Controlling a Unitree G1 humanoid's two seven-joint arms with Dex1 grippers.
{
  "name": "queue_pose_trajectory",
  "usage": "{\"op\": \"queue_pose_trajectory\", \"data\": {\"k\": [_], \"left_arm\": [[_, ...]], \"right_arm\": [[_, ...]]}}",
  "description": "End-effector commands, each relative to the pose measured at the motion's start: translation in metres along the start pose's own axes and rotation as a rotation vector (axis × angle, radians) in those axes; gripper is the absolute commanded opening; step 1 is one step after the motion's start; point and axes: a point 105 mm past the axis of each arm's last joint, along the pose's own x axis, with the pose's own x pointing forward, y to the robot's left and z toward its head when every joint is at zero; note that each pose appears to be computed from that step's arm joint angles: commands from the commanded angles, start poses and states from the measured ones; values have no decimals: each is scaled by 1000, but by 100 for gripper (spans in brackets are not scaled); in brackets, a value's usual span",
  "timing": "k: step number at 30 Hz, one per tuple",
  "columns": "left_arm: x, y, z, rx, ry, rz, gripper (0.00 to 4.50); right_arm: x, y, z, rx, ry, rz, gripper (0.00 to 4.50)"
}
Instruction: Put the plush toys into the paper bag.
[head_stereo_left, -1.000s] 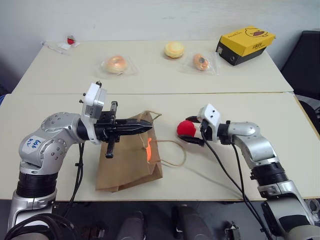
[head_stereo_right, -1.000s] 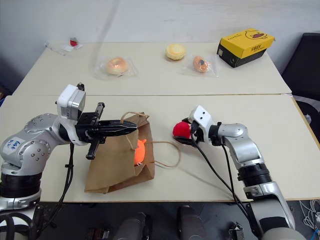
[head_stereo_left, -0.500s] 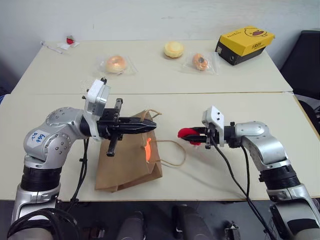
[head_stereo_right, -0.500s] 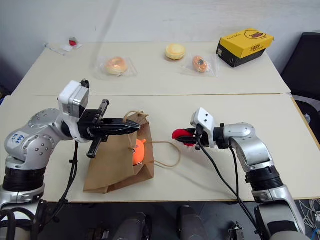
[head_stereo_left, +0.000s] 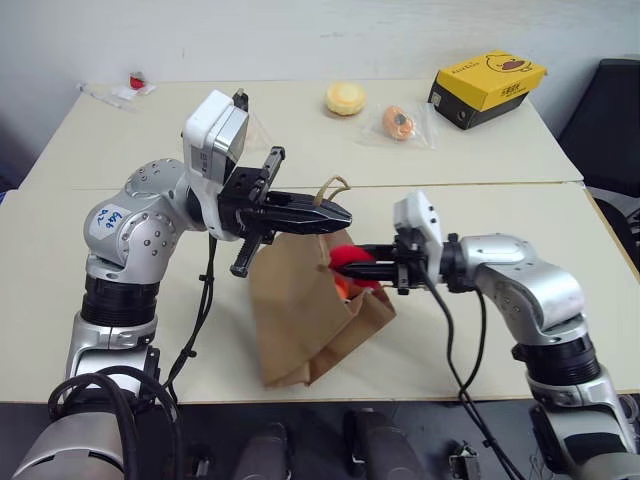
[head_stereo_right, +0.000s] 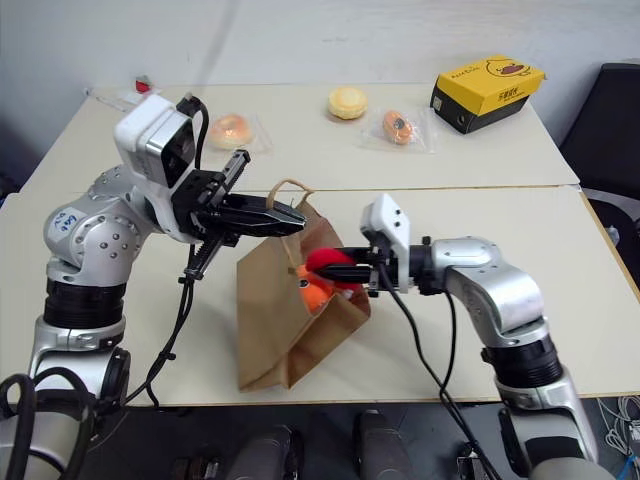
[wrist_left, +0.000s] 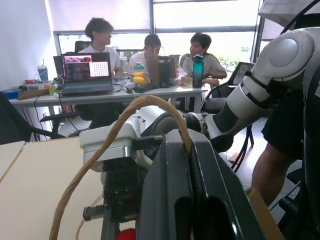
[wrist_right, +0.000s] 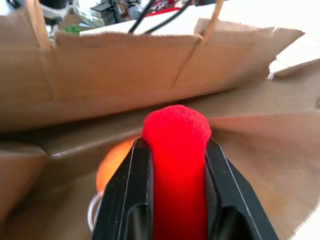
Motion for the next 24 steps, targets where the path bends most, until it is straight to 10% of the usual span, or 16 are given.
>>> {"op": "queue_pose_trajectory", "data": {"k": [1, 24], "left_arm": [[-9, -6, 1, 43, 23, 33, 0], [-18, -16, -32, -3, 36, 169, 0]], "right_arm": [[22, 8, 3, -37, 7, 18, 61], [101, 6, -51, -123, -47, 16, 61]]}}
